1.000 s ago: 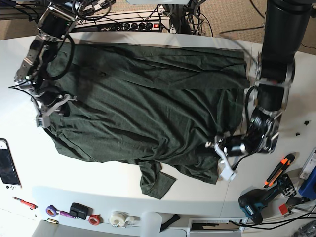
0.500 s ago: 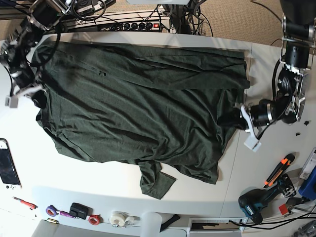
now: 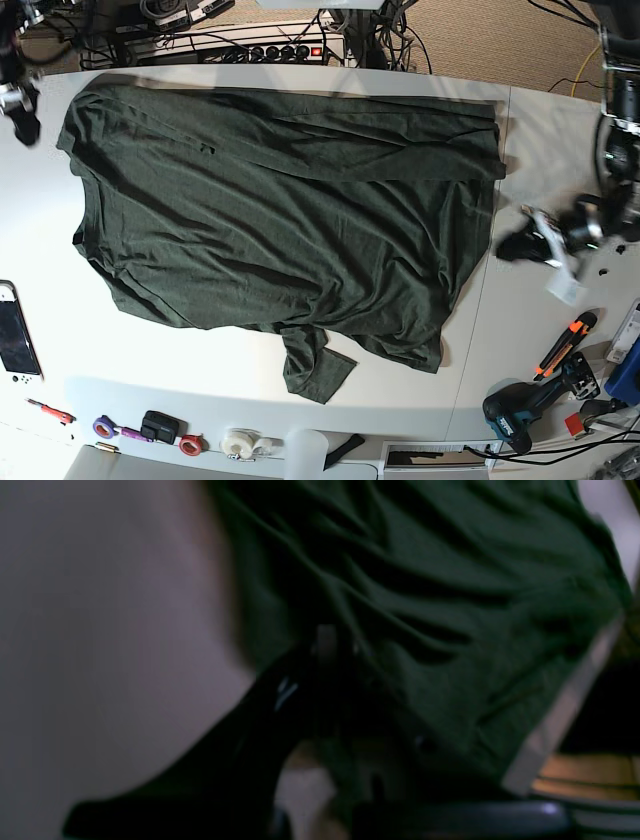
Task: Layout the t-shirt on the table in an organized manner, then fold the t-shirt properly
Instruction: 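Grasp the shirt corner nearest the left gripper with the left gripper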
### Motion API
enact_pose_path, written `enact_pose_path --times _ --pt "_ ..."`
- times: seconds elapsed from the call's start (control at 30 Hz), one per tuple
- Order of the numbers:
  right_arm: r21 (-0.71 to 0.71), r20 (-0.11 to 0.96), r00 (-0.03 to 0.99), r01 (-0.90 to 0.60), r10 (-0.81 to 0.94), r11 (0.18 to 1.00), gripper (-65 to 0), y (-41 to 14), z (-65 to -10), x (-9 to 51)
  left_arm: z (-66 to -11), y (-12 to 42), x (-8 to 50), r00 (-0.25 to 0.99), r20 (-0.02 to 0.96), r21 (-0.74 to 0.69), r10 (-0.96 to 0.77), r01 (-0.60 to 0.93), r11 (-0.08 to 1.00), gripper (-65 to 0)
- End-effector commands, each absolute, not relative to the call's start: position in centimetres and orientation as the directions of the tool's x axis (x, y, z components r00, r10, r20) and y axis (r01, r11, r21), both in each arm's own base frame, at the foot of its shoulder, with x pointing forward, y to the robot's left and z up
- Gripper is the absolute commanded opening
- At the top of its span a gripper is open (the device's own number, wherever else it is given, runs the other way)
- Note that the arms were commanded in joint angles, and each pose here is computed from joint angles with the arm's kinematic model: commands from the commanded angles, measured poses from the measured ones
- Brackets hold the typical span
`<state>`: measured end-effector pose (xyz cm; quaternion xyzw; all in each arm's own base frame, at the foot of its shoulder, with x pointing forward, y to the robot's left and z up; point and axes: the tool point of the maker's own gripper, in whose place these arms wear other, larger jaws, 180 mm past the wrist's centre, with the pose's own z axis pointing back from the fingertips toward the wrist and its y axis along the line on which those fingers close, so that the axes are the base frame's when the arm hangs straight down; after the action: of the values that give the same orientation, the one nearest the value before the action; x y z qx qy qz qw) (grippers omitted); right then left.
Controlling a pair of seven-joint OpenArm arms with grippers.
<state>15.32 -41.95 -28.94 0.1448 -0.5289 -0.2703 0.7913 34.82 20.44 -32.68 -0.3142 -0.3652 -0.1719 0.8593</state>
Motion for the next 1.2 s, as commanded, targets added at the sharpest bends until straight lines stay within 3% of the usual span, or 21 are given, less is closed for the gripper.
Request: enact_pose_path --times 0.0,0.17,0.3,0.37,0.47,0.53,0.7,0.83,1.0,1.17 --pt "0.494 0.795 0.249 0.265 -0.553 0.828 -65.0 -43.0 -27.0 15.1 -29.9 21.9 36.0 0.624 0.781 -0.390 -0.037 0.533 0.751 -65.0" --pt "0.474 0.780 0.269 0.335 -0.565 0.814 -65.0 -43.8 -27.6 11.9 -27.9 24.6 34.8 0.665 0.746 -0.437 -0.013 0.504 0.745 -65.0" --pt "0.481 0.751 0.277 0.393 -0.599 0.784 -65.0 -43.3 -29.6 10.5 -28.2 26.2 33.0 0.698 0.716 -0.471 0.013 0.470 0.746 -49.3" --pt "0.484 0.741 0.265 0.426 -0.617 0.764 -64.7 -43.0 -30.8 10.1 -28.6 26.9 32.3 0.704 0.709 -0.484 0.039 0.446 0.753 -46.3" --pt "0.504 0.741 0.218 0.443 -0.635 0.741 -41.9 -42.8 -31.3 10.2 -29.0 27.7 31.3 0.711 0.699 -0.501 0.073 0.414 0.760 -46.3" --pt "0.512 0.728 0.196 0.483 -0.657 0.711 -37.0 -43.3 -31.7 10.1 -29.0 28.2 30.9 0.709 0.699 -0.509 0.095 0.400 0.762 -46.3" --pt "0.528 0.715 0.162 0.512 -0.681 0.677 -37.0 -43.8 -31.9 10.7 -28.7 28.8 30.8 0.701 0.705 -0.507 0.112 0.387 0.770 -46.3" --pt "0.530 0.689 0.223 0.494 -0.689 0.689 -37.0 -42.6 -33.2 12.1 -28.5 28.7 30.8 0.697 0.707 -0.515 0.121 0.390 0.763 -46.3" --pt "0.599 0.598 0.285 0.461 -0.749 0.654 -37.0 -40.1 -36.7 14.0 -28.5 28.7 30.8 0.697 0.707 -0.515 0.121 0.390 0.763 -46.3" --pt "0.656 0.519 0.279 0.476 -0.808 0.586 -37.1 -39.2 -39.2 14.2 -28.6 28.7 30.8 0.699 0.705 -0.515 0.118 0.390 0.763 -46.3"
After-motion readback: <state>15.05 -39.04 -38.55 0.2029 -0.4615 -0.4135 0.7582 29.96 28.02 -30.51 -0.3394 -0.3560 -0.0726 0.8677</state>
